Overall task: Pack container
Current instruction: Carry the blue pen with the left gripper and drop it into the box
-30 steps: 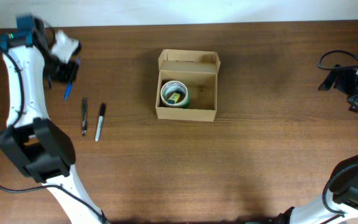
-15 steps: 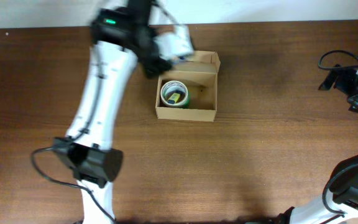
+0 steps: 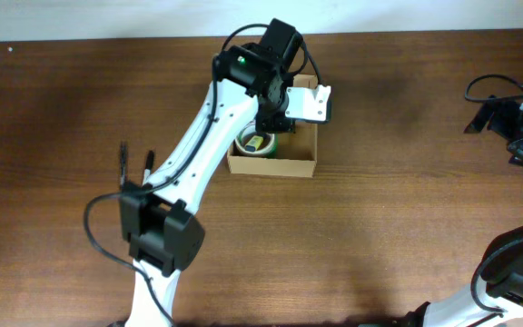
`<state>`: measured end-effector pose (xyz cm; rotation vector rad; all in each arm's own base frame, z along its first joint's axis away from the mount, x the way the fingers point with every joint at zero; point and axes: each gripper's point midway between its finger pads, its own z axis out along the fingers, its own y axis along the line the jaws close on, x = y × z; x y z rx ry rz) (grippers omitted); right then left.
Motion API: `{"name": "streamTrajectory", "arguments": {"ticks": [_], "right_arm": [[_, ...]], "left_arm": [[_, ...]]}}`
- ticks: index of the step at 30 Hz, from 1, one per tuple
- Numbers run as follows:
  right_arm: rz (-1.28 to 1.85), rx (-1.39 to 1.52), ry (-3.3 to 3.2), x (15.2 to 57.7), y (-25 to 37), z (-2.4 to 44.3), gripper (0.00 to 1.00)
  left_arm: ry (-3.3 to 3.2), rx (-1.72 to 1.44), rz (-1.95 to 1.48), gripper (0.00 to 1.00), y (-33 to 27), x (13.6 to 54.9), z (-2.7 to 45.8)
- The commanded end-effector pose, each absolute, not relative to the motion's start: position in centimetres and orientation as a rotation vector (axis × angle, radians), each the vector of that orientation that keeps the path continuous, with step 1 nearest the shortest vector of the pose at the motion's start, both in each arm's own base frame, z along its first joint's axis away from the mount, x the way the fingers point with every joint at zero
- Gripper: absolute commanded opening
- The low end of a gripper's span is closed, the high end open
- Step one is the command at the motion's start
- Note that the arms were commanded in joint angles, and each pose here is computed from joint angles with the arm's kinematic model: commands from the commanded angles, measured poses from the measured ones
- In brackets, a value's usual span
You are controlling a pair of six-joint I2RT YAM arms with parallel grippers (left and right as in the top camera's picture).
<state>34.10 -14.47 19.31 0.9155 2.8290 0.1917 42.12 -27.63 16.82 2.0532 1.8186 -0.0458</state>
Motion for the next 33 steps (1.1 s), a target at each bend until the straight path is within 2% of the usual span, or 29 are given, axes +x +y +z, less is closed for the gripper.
{"name": "streamTrajectory", "arguments": {"ticks": [1,9,15,33], "right_arm": [[0.194,0.932,2.834,33.8,-14.3,19.2,0.99],[0.201,0.942,2.858,33.3,-14.1,19.2,0.99],[0.204,0.946,2.864,33.1,-14.0,19.1,0.99],[0.204,0.947,2.867,33.0,-14.0,19.1,0.99]], "left_arm": [[1.837,2.09,0.011,0.01,-27.0,43.6,14.0],[1.884,2.078,0.078,0.01,-26.0,45.7,11.3],[1.886,2.001,0.11,0.02,-24.7,47.9,11.8],[1.909,2.026,-0.002,0.02,-25.1,47.0,10.1]]}}
